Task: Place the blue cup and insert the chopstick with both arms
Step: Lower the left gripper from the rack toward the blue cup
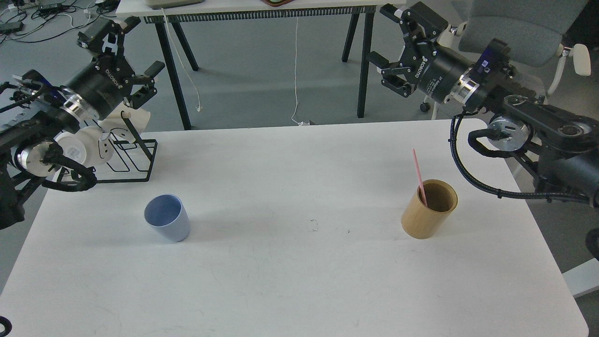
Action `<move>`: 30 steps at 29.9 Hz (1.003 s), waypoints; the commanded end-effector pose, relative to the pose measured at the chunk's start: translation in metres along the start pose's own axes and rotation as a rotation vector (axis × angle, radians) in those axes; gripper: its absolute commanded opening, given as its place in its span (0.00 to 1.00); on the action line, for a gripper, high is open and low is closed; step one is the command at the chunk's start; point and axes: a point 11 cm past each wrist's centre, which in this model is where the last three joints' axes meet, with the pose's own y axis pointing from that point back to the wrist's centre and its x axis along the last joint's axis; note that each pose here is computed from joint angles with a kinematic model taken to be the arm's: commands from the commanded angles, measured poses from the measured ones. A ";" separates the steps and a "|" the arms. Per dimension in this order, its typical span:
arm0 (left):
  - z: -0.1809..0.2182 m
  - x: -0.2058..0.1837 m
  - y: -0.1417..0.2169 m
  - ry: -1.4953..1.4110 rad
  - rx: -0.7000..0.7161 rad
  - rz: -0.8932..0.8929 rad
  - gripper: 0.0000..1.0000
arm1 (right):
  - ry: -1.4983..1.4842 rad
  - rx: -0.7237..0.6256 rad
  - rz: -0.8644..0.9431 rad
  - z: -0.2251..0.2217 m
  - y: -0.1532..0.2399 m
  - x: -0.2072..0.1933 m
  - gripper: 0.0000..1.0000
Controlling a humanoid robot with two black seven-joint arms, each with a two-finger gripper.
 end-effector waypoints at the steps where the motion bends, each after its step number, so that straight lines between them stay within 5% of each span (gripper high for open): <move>1: -0.003 -0.001 0.001 0.010 0.000 0.002 1.00 | -0.002 -0.002 0.004 0.001 0.002 0.001 0.99; 13: -0.006 -0.024 -0.003 -0.130 0.066 -0.127 1.00 | -0.095 0.115 0.127 -0.008 0.026 0.027 0.99; 20: 0.057 -0.069 0.009 -0.435 0.071 -0.394 1.00 | -0.100 0.134 0.205 -0.011 0.055 0.050 0.99; 30: 0.026 -0.068 0.073 -1.025 0.445 -0.705 1.00 | -0.100 0.128 0.198 -0.009 0.058 0.049 0.99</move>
